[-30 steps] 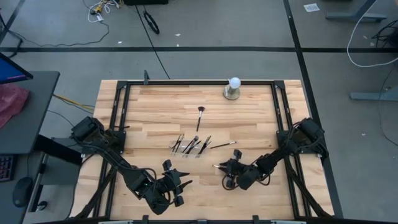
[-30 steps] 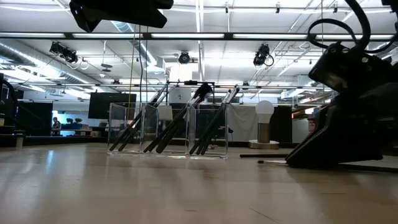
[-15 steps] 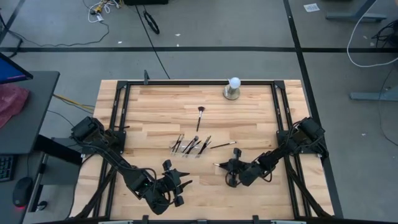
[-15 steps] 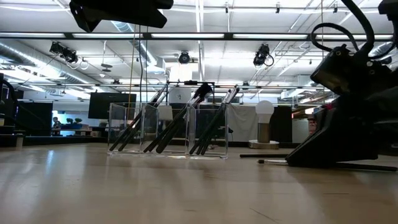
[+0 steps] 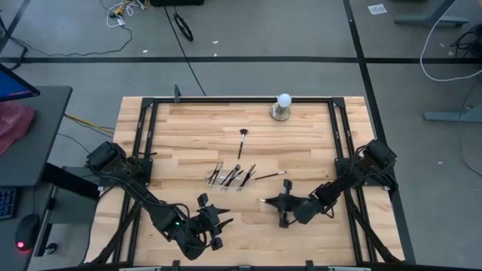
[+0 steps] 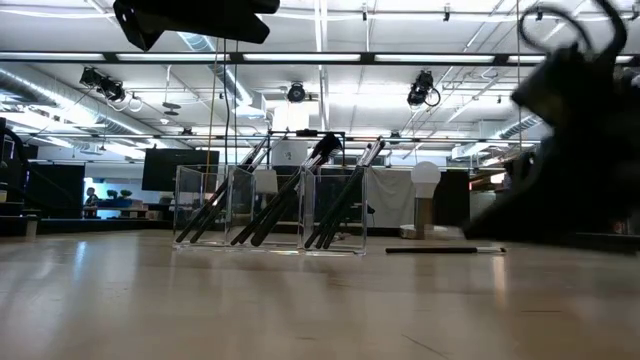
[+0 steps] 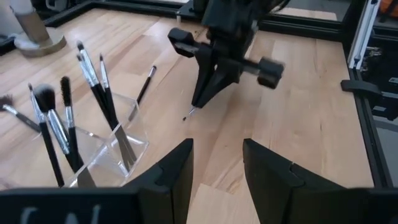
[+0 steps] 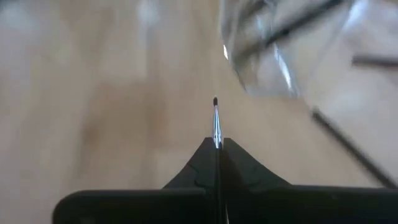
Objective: Put items in baskets/containers
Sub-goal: Put the eyeshadow brush into the transparent organizer
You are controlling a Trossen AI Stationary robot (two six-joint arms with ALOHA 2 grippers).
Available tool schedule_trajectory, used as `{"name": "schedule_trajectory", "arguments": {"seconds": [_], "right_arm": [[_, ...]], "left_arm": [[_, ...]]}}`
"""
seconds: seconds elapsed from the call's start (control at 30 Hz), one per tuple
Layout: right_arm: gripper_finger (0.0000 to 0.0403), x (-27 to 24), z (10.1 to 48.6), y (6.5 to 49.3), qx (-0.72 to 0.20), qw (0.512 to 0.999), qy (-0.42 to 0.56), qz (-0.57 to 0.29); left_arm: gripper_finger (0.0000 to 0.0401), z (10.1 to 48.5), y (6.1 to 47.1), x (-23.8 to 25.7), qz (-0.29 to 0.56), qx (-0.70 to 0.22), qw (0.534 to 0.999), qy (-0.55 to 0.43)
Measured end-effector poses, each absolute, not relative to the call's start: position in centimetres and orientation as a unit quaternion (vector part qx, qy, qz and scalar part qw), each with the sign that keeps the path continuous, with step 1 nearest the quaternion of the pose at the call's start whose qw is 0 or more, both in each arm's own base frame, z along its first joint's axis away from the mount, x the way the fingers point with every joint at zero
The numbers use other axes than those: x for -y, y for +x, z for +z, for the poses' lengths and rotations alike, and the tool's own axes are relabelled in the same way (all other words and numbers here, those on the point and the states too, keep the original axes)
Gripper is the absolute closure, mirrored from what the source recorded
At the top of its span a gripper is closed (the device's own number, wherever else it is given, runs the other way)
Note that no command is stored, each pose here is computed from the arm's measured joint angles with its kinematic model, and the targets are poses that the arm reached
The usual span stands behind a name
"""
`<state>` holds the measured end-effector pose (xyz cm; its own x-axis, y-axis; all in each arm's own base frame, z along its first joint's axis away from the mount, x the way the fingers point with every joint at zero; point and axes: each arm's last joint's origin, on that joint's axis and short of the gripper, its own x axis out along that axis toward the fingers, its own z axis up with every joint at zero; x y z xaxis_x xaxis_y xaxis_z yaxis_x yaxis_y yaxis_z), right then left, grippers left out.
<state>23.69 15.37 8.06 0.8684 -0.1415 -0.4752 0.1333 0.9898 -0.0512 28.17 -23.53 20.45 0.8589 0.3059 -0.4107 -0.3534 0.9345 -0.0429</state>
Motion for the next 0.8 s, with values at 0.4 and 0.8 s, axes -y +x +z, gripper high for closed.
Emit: {"name": "schedule_trajectory", "arguments": {"seconds": [0.4,0.8], "right_arm": [[0.0398,-18.1,14.7,24.2,0.017,0.999,0.024,0.043],[0.0394,-19.4,16.9,24.8,0.088,0.986,0.02,0.138]], "left_arm": [[0.0261,17.4,31.9,24.5,0.156,-0.142,0.977,0.006],[0.0214,20.4,34.9,23.1,0.056,-0.038,0.997,-0.024]]}}
